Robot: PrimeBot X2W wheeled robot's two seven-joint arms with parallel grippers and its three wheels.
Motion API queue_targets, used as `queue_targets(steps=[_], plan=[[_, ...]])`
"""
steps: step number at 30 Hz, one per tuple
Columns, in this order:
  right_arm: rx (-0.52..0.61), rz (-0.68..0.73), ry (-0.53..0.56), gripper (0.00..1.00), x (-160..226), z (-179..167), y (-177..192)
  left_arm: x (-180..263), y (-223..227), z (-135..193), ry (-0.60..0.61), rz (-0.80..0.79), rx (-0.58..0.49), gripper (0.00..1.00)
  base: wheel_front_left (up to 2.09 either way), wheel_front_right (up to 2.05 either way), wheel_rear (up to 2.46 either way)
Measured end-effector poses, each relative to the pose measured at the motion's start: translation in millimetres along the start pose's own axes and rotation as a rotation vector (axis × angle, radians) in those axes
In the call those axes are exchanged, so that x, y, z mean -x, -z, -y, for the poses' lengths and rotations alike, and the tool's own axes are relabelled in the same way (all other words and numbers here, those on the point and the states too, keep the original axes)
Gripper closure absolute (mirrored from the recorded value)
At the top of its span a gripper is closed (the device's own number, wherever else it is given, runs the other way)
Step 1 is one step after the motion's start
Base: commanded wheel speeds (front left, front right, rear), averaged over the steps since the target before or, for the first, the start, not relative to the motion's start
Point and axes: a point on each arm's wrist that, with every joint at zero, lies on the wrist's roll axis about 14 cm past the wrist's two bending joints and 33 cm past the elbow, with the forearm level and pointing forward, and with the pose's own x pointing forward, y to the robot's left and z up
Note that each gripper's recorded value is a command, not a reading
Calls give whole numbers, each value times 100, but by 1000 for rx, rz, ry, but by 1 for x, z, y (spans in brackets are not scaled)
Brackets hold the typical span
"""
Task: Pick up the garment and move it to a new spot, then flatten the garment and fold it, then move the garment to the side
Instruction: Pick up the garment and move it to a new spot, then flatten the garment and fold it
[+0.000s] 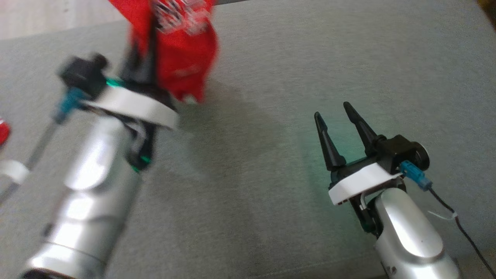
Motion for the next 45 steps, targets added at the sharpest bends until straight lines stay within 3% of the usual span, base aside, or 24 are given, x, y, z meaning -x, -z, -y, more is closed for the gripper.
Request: queue_targets(steps=[5, 8, 9, 10, 15, 23, 28, 36, 45], plan=[[10, 0, 63, 0, 20, 18, -2, -6, 45, 80, 132, -80, 139, 100, 0, 0, 0], [4, -4, 92, 0, 28, 26, -1, -4, 64, 104, 167, -124, 181, 100, 0, 0, 0], [3, -4, 97, 0, 29, 27, -1, -1, 72, 106, 168, -147, 178, 72, 0, 0, 0], [3, -5, 98, 0, 29, 28, -1, 3, 79, 104, 160, -168, 178, 1, 0, 0, 0], [-4, 6, 86, 0, 23, 24, -3, 29, 106, 74, 61, -238, 150, 0, 0, 0, 0], [-28, 36, 72, 0, 14, 18, -12, 102, 108, -17, -257, -247, 48, 0, 0, 0, 0], [-52, 23, 86, 0, 21, 17, -5, 161, 98, -52, -435, -234, -23, 0, 0, 0, 0], [-57, 38, 112, 0, 33, 19, -9, 229, 81, -69, -591, -209, -94, 0, 0, 0, 0], [-71, 9, 130, 0, 50, 19, 4, 255, 83, -61, -618, -218, -97, 0, 0, 0, 0]])
